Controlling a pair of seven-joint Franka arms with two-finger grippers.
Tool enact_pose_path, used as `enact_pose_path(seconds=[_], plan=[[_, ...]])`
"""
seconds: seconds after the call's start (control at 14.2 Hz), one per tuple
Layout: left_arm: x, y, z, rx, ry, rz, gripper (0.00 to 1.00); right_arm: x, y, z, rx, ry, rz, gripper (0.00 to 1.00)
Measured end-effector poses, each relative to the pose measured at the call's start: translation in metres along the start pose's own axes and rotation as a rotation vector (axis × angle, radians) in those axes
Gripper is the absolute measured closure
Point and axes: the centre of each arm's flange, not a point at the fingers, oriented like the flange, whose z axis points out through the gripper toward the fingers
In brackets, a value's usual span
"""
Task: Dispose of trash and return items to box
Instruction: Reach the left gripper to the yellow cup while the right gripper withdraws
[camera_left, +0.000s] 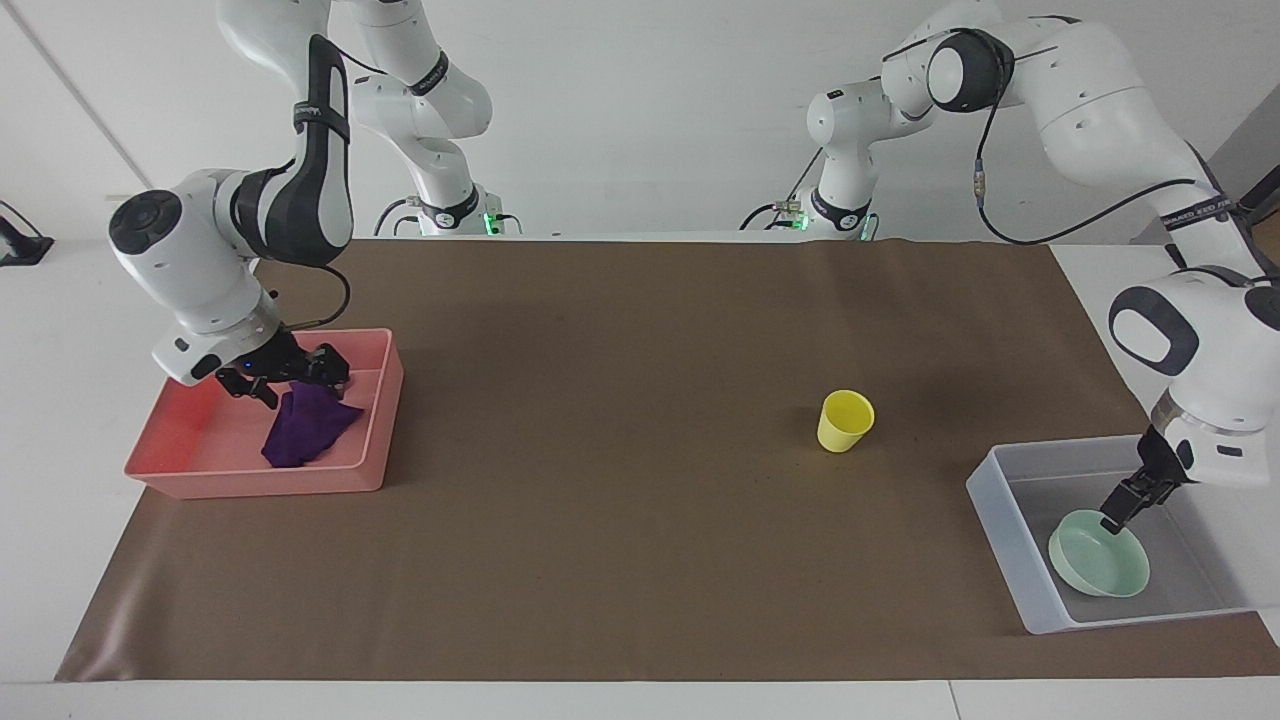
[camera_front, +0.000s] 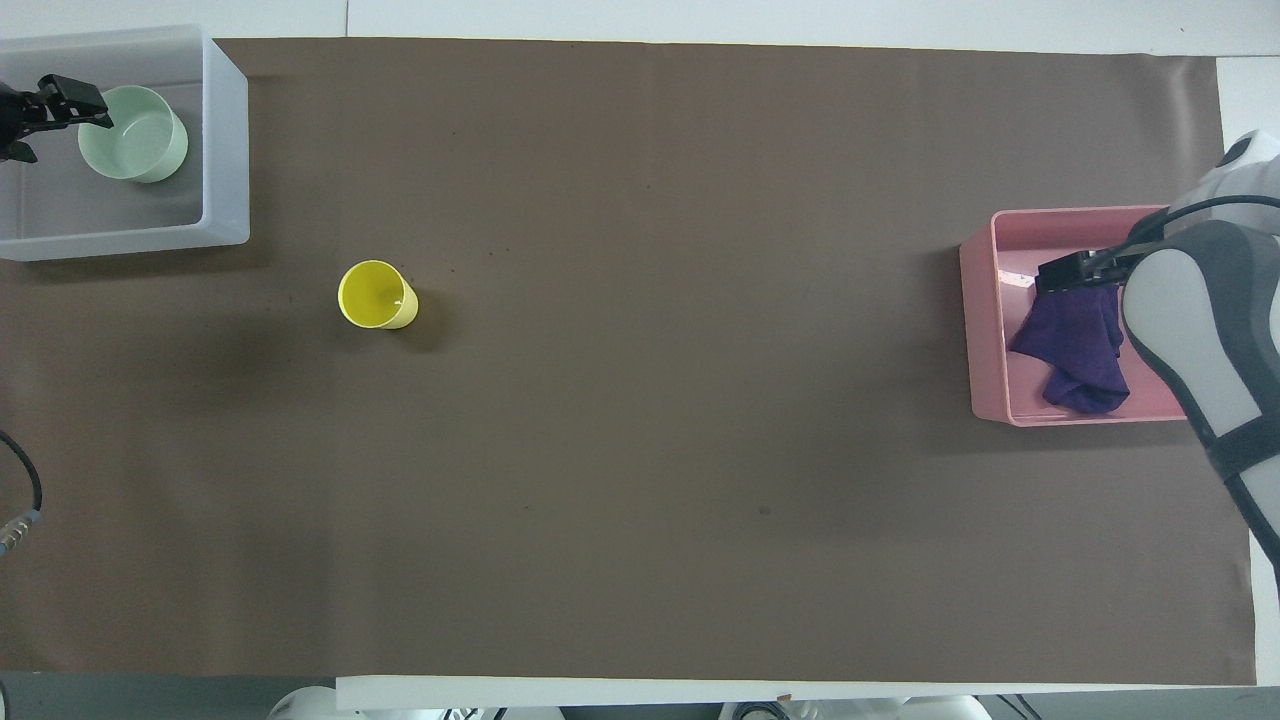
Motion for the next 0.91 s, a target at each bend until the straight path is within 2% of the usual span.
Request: enact_pose_path(seconds=[0.21, 0.28, 0.35, 0.49, 0.56, 0.7, 0.91], plan=[[-0.049, 0.066, -0.062, -0.011, -0.053, 0.106, 0.00, 0.009, -0.045, -0.021, 0.001, -0.028, 0.014, 0.01], [-0.074, 0.087, -0.072, -0.004, -0.102, 0.147, 0.00, 0.011, -0.055, -0.032, -0.006, -0.034, 0.006, 0.01], [-0.101, 0.107, -0.076, 0.007, -0.161, 0.188, 0.00, 0.013, -0.061, -0.044, -0.023, -0.045, -0.004, 0.01], [-0.152, 0.138, -0.067, 0.026, -0.237, 0.260, 0.00, 0.010, -0.061, -0.073, -0.044, -0.082, -0.009, 0.01], [-0.175, 0.148, -0.056, 0.028, -0.251, 0.291, 0.00, 0.008, -0.059, -0.088, -0.046, -0.099, -0.006, 0.01], [-0.211, 0.157, -0.030, 0.013, -0.224, 0.332, 0.00, -0.002, -0.058, -0.117, -0.048, -0.129, -0.001, 0.01], [-0.244, 0.157, 0.005, -0.008, -0.186, 0.353, 0.01, -0.023, -0.060, -0.152, -0.041, -0.148, -0.018, 0.00]])
